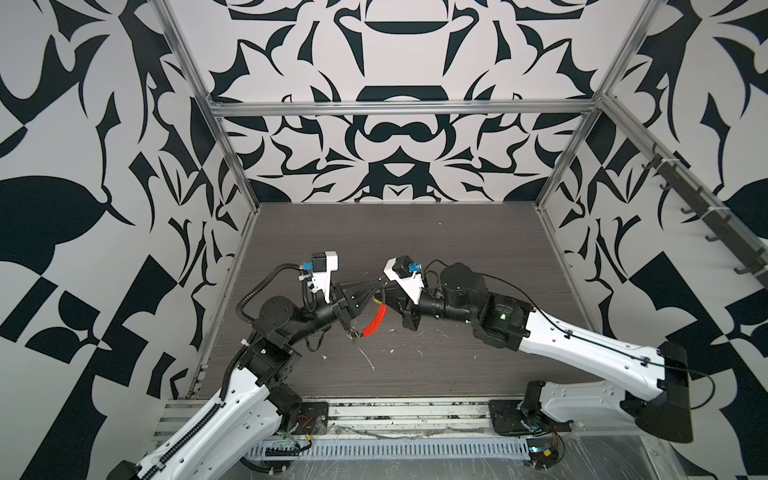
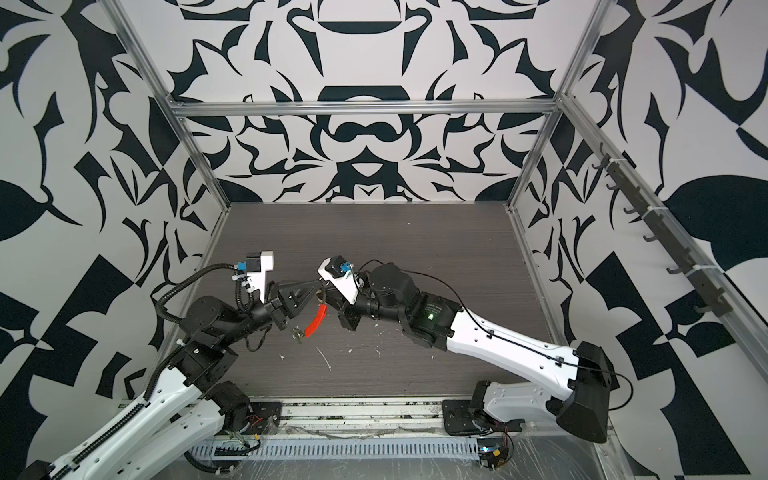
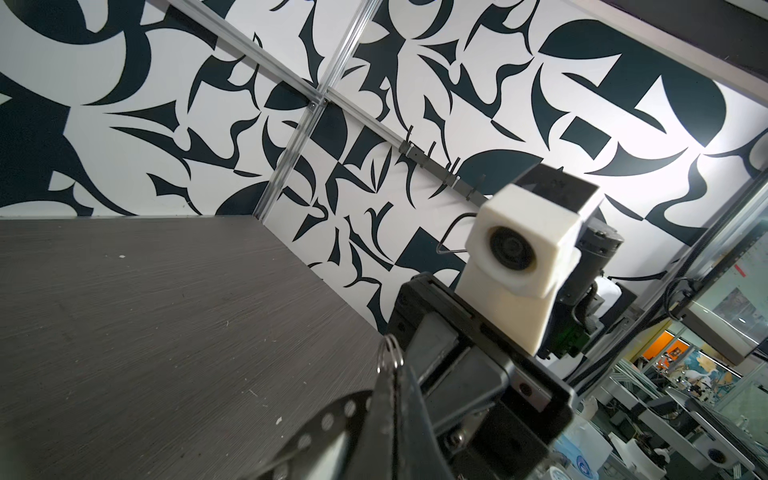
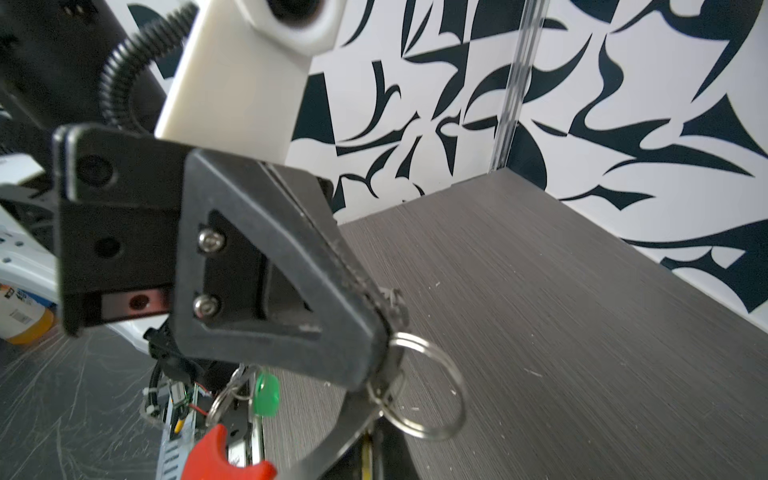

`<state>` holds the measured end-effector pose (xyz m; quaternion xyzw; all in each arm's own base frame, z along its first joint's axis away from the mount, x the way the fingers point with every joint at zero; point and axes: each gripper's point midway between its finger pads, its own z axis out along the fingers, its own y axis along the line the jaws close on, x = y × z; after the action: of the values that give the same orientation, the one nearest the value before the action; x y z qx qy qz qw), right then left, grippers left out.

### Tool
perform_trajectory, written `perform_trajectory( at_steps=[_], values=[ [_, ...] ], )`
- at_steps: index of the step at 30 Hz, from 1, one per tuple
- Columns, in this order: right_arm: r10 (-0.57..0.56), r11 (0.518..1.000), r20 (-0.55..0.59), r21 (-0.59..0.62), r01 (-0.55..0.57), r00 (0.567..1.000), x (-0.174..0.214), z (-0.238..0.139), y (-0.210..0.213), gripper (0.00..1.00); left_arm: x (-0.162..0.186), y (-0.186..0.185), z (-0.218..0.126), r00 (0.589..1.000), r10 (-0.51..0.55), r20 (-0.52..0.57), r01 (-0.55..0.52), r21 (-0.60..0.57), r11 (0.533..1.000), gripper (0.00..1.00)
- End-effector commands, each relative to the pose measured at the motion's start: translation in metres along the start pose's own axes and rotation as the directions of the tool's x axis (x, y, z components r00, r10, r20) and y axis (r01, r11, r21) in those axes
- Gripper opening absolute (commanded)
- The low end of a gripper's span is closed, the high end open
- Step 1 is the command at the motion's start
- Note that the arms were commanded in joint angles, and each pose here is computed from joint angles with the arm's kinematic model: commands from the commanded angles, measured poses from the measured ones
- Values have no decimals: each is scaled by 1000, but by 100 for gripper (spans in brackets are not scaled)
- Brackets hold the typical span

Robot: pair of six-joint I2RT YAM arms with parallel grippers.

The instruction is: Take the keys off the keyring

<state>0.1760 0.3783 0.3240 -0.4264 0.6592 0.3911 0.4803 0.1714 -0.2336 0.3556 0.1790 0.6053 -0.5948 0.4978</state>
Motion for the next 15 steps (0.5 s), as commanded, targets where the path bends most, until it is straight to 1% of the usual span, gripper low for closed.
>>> perform_trajectory(
  at_steps=[1,4,7,11,15],
  values=[
    [-19,997,167,-68,31,986,-43,-4,19,0,-3,-2,1,999,-3,36,3,16,1000,0],
    [-16,996,211,-79,33,977,-49,-6,21,0,0,2,3,999,-11,31,11,10,1000,0],
    [-14,993,226,-114,40,974,-54,-7,27,0,3,8,3,999,-18,30,19,-7,1000,0],
    [2,981,207,-192,38,978,-51,-3,39,0,5,11,4,999,-21,33,22,-13,1000,0],
    [18,972,184,-233,26,983,-46,-4,45,0,2,10,4,999,-13,39,14,-15,1000,0]
  ],
)
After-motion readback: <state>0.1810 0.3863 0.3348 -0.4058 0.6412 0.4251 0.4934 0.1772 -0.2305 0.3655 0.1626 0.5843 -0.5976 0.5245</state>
